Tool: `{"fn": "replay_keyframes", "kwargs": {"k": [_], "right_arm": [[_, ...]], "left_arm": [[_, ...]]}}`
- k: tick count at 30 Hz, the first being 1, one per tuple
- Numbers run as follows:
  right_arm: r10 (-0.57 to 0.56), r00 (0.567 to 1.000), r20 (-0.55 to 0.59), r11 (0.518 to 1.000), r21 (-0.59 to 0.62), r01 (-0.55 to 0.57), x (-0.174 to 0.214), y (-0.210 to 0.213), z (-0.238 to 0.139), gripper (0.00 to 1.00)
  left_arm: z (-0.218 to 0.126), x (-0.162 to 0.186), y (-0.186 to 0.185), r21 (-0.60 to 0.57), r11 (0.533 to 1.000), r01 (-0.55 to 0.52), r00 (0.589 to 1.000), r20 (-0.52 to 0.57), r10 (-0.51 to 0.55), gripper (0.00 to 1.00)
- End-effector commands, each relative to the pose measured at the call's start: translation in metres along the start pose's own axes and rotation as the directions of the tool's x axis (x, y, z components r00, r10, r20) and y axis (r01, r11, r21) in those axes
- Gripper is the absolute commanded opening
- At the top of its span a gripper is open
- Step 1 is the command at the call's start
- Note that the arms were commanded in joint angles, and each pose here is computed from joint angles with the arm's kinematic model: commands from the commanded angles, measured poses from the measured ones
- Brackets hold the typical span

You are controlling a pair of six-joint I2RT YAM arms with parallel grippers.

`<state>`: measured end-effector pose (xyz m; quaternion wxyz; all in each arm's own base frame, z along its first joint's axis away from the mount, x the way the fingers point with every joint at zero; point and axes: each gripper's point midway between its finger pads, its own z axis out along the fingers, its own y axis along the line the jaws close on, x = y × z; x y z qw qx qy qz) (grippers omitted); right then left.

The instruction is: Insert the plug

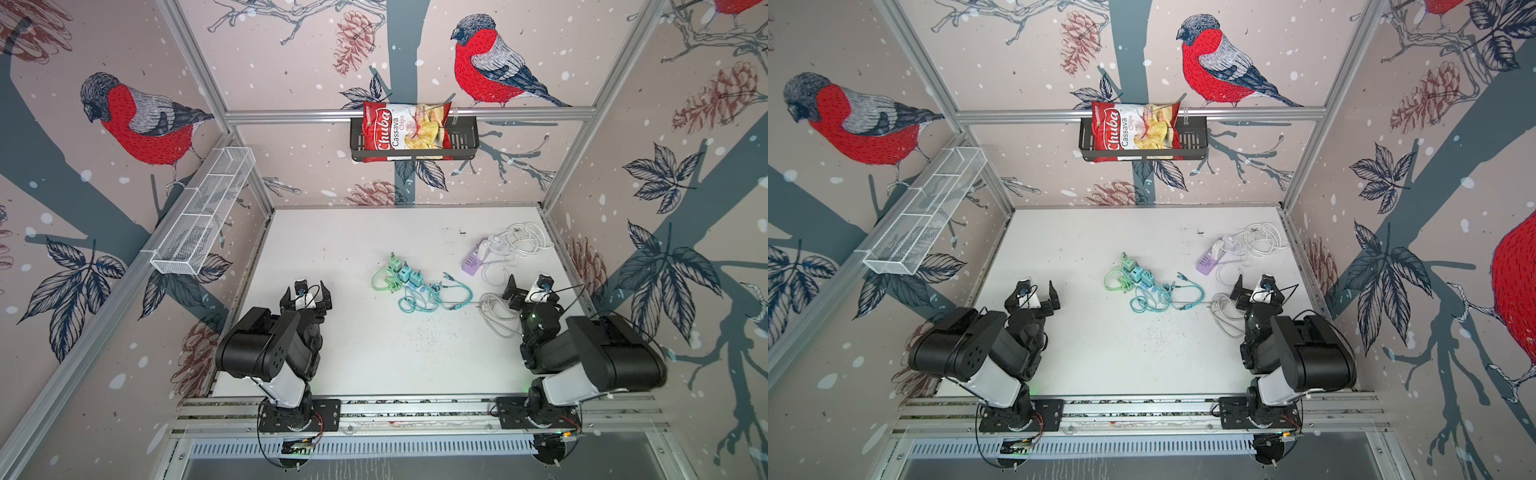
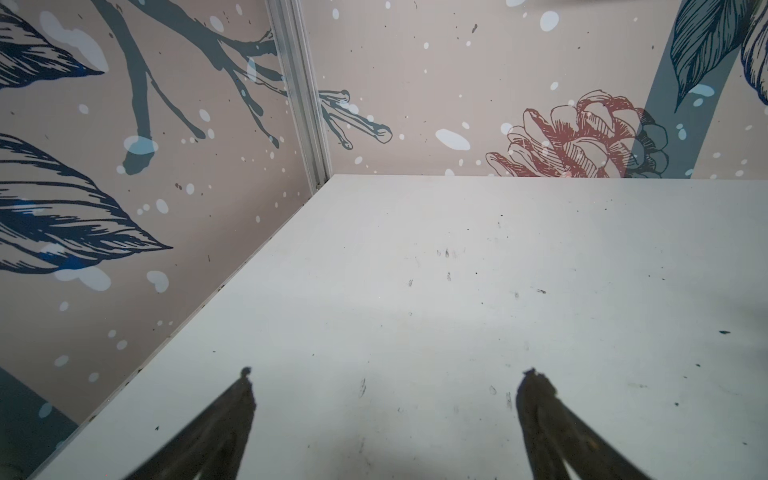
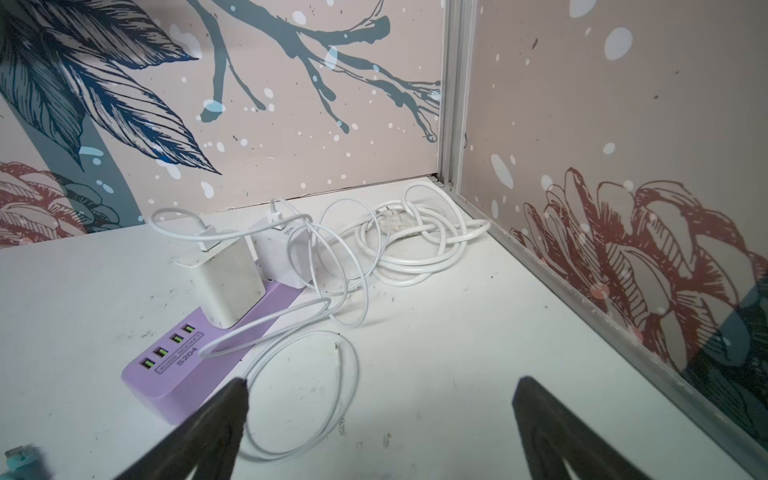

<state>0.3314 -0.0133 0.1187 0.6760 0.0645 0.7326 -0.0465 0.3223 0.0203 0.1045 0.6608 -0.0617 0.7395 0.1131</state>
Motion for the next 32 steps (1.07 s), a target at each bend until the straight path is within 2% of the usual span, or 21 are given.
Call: {"fn": "replay_keyframes", "kwargs": {"k": [1,3,5,6,10,32], "right_arm": [[-0.003,1.0,0.031,1.0,-0.031,0.004,-0.019,0.008,0.012,1.0],[0.023,0.999,0.028,1.0,0.013,-0.023,-0.02,0.0,0.021,1.0],[0.05,0.999,-0.017,0.993,0.109,-0.048,-0.013,-0.014,0.036,1.0],[0.055,0.998,-0.043,0.992,0.117,-0.049,-0.01,-0.015,0.038,0.99],[0.063,0.998,-0.023,0.985,0.163,-0.058,-0.013,-0.021,0.034,0.99],[0.065,0.997,-0.032,0.986,0.154,-0.06,-0.013,-0.02,0.037,0.99]], "left_arm": [[-0.003,-0.05,0.002,0.0,0.998,0.067,0.978,0.196,-0.066,0.97],[-0.003,-0.05,0.006,-0.02,0.997,0.078,0.978,0.198,-0.072,0.97],[-0.001,-0.05,0.005,-0.021,0.997,0.073,0.979,0.194,-0.068,0.97],[0.0,-0.049,0.005,-0.024,0.997,0.074,0.98,0.189,-0.068,0.97],[0.007,-0.046,0.004,-0.036,0.997,0.069,0.985,0.162,-0.062,0.97],[0.016,-0.043,0.002,-0.045,0.997,0.058,0.99,0.132,-0.052,0.97]]}}
